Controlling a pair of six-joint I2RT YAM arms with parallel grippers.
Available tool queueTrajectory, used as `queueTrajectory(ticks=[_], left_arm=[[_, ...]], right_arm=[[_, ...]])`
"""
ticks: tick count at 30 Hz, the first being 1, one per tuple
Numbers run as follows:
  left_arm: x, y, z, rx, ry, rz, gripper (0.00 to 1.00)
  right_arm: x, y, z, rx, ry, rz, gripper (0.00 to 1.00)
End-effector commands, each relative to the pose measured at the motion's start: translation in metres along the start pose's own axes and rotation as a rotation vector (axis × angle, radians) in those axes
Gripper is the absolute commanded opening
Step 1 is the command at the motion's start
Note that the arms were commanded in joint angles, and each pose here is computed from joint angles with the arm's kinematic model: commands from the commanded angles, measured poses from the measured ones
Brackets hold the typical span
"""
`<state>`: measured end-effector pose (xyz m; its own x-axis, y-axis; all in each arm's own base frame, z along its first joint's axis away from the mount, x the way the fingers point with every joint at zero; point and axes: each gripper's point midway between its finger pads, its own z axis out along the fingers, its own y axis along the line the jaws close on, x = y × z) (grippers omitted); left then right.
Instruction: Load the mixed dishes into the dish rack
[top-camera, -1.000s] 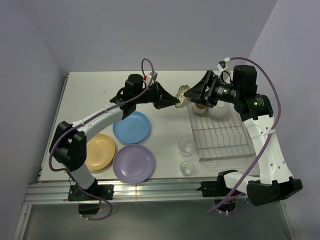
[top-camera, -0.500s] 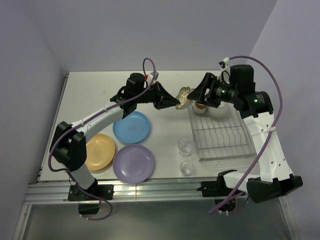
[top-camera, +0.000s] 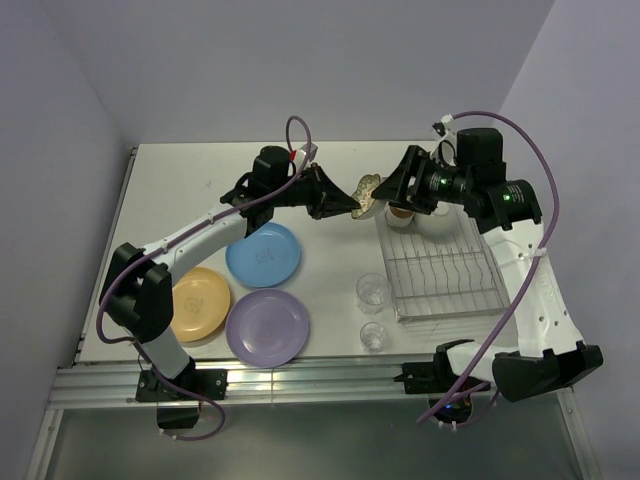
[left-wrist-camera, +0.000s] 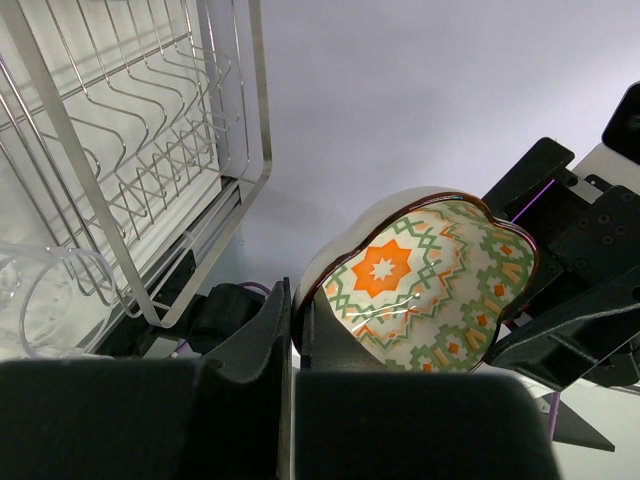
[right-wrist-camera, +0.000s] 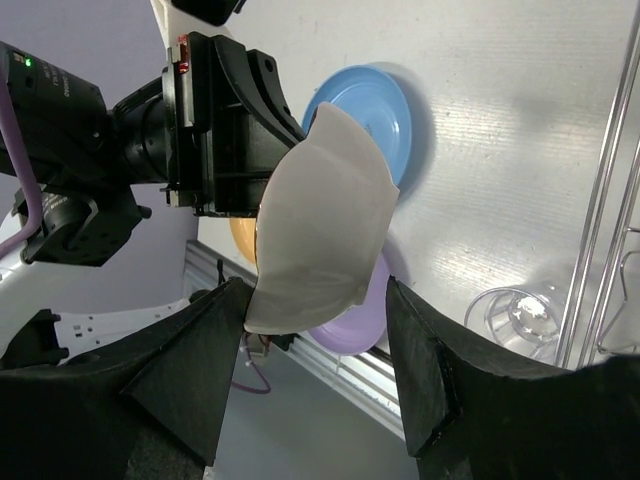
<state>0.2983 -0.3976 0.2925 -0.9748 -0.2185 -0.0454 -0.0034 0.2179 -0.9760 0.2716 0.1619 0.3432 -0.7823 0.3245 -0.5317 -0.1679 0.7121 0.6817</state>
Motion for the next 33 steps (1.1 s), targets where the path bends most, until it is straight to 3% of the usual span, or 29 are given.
queueTrajectory(ticks=[1,10,16,26,31,33], left_arm=[[0.004,-0.042,-0.004,0.111,0.019,0.094,0.0],[0.004,-0.041,0.0,0.116,0.042,0.1,0.0],[0.004,-0.038,0.0,0.095,0.039,0.125,0.0],[0.009,-0.035,-0.001,0.1,0.053,0.131,0.0],[0.011,-0.035,-0.001,0.109,0.063,0.131,0.0],[0.011,-0.034,-0.001,0.112,0.065,0.125,0.0]], right_arm=[[-0.003,0.005,0.005,-0.034,-0.004,-0.016,0.65],[0.001,0.007,0.011,-0.065,0.01,0.017,0.62],[0.001,0.005,0.013,-0.061,0.008,0.032,0.54],[0.001,0.003,0.015,-0.057,-0.002,0.048,0.27],[0.0,0.003,0.014,-0.052,-0.008,0.055,0.0],[0.0,0.001,0.014,-0.04,-0.012,0.056,0.0]])
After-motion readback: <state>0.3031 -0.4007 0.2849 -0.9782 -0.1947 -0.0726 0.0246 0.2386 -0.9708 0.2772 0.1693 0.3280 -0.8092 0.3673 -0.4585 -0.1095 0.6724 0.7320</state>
